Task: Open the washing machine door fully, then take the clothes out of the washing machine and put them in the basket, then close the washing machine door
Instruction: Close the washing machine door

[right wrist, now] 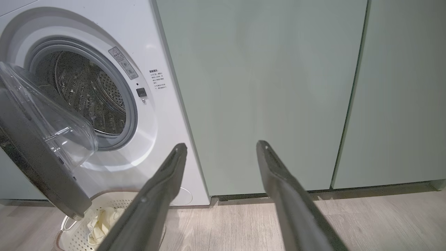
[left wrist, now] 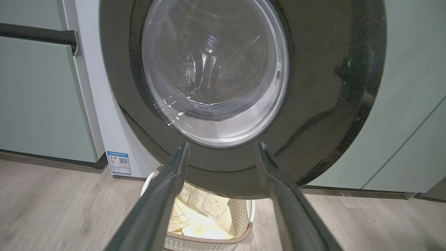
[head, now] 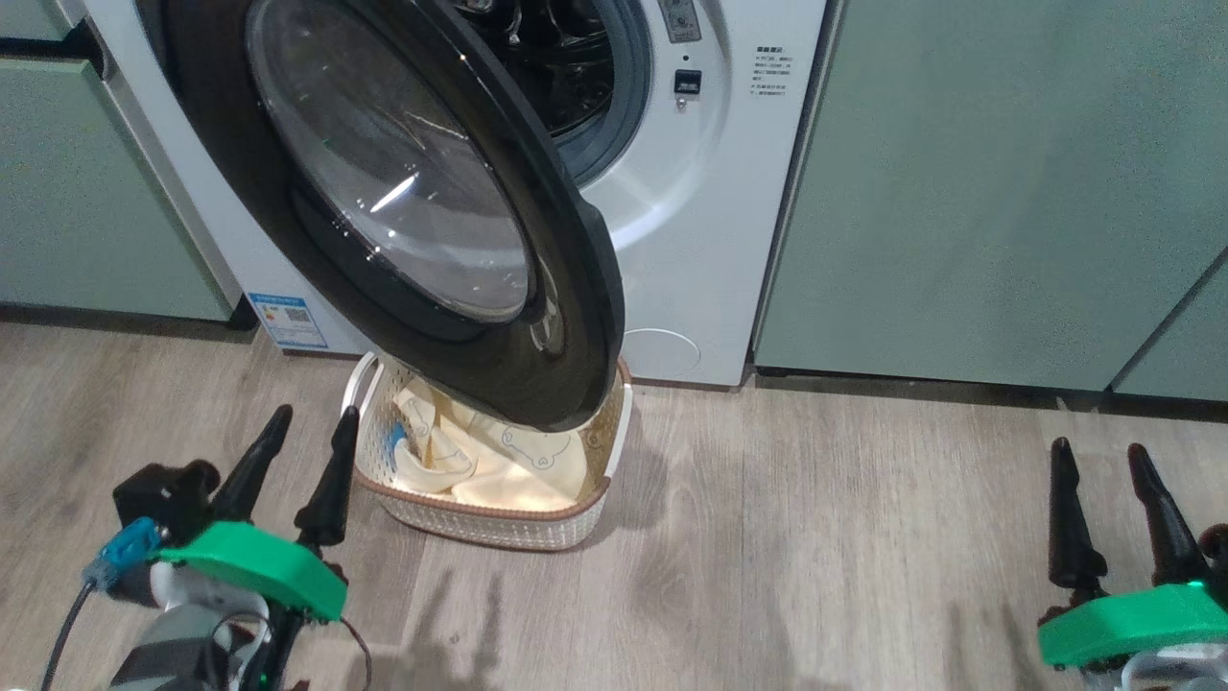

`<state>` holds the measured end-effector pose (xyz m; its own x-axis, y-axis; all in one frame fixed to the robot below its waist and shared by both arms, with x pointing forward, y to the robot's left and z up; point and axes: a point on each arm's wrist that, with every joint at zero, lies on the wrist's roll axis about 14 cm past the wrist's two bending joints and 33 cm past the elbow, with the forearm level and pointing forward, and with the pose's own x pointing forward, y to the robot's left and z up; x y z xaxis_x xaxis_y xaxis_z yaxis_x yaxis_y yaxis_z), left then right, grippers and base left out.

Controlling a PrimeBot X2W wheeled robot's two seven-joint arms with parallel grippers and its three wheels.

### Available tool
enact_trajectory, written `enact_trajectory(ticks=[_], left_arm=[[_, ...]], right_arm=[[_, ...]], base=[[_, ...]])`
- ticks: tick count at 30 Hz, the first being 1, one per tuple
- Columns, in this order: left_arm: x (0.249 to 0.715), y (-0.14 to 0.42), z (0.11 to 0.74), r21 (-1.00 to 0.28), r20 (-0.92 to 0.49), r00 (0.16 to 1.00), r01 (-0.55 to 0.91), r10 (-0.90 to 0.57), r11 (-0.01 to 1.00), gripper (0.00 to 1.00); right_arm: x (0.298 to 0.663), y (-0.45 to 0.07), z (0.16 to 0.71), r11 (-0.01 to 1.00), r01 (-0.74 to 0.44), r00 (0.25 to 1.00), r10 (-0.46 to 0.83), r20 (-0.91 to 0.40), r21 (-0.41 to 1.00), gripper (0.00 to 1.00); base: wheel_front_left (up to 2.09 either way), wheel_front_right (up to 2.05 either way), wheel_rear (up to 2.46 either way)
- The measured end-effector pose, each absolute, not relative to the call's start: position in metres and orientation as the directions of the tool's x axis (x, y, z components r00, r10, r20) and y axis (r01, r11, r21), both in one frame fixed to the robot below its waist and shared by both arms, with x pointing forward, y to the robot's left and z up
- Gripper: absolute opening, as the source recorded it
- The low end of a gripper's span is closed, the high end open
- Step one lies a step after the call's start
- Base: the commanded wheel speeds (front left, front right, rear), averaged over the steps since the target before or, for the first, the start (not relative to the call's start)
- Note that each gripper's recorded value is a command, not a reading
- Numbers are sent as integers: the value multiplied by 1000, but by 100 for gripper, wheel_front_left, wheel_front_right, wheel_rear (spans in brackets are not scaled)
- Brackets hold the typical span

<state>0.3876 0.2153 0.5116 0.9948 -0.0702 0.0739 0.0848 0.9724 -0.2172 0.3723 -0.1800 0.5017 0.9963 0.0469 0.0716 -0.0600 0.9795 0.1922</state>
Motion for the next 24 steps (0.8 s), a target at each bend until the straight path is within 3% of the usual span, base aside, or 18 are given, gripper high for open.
enact_trajectory(ticks=[2,3,4,5,10,14,19,24], left_arm=[[388,216,511,-211,72,995,82,-68,974,100],[388,216,511,-210,71,995,81,-67,974,100],[387,216,510,-206,69,995,79,-67,975,100],[387,217,509,-202,67,996,77,-64,976,100],[385,226,504,-194,51,998,42,-33,980,100],[381,235,501,-201,44,999,10,-1,980,100],[374,242,499,-194,39,999,-22,30,981,100],[366,250,496,-185,29,998,-52,58,981,100]], right_arm=[[372,-180,501,979,-60,996,48,69,192,100],[373,-180,501,979,-59,996,47,70,193,78],[373,-181,502,979,-58,996,45,72,194,27],[374,-182,504,979,-56,996,40,81,198,0],[379,-184,534,970,-69,984,28,175,231,0],[389,-165,575,963,-149,952,79,297,223,0],[397,-123,638,918,-325,860,187,474,229,0],[391,-71,665,856,-491,769,340,541,159,0]], base=[[0,0,0],[0,0,0],[0,0,0],[0,0,0],[0,0,0],[0,0,0],[0,0,0],[0,0,0]])
